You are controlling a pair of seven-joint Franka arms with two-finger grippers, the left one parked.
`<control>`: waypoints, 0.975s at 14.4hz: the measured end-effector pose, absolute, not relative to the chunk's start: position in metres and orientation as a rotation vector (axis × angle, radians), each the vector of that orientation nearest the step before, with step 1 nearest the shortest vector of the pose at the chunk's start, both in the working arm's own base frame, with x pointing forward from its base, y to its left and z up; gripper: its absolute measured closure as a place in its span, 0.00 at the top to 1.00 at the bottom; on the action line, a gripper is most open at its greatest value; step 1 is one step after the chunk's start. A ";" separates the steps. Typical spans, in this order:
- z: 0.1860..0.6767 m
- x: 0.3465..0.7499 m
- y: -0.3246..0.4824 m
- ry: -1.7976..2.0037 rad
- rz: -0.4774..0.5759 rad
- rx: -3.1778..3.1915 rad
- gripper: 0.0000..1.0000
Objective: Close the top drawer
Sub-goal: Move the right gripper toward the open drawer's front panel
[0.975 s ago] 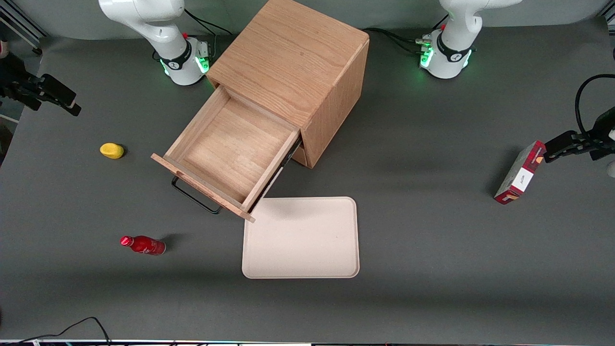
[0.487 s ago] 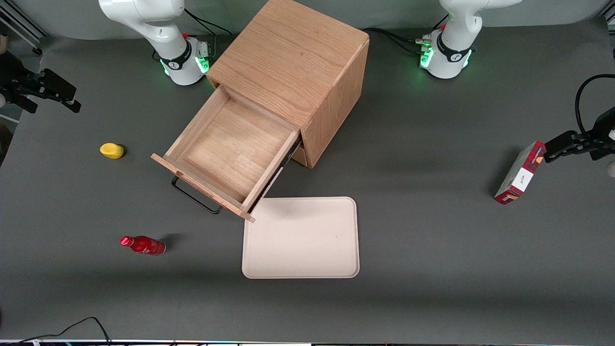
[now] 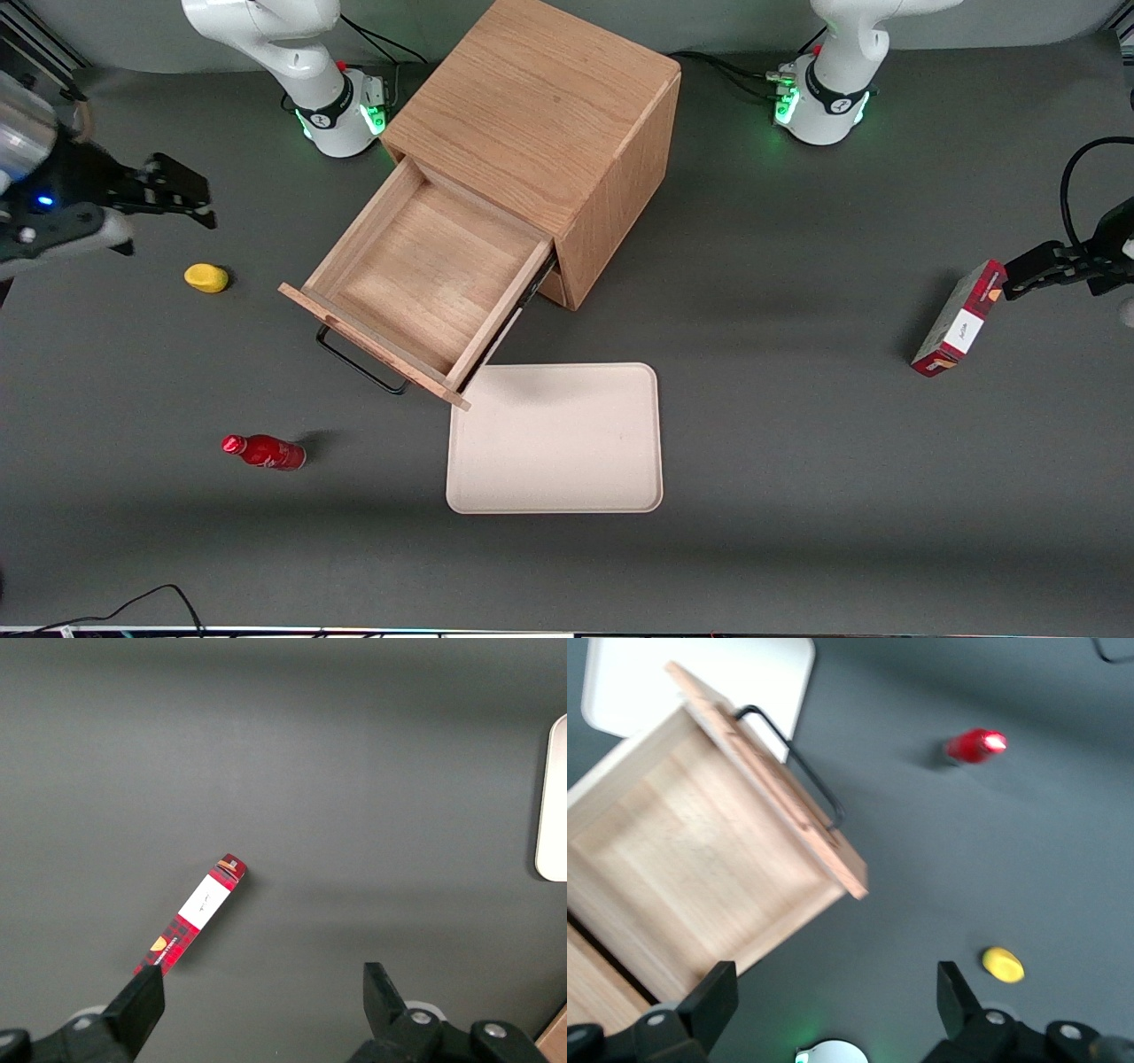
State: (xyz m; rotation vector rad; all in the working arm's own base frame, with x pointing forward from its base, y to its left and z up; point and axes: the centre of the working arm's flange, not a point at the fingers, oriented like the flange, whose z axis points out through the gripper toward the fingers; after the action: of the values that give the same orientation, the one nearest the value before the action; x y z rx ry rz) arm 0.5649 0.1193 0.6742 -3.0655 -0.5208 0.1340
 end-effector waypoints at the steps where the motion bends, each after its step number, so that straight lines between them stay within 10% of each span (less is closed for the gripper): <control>1: 0.671 0.569 0.137 -0.573 0.140 -3.046 1.00; 14: 0.661 0.579 0.152 -1.035 0.165 -2.941 1.00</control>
State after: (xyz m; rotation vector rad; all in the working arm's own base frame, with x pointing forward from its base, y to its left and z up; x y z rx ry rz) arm 0.5789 0.1522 0.6612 -2.9406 -1.0348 0.1647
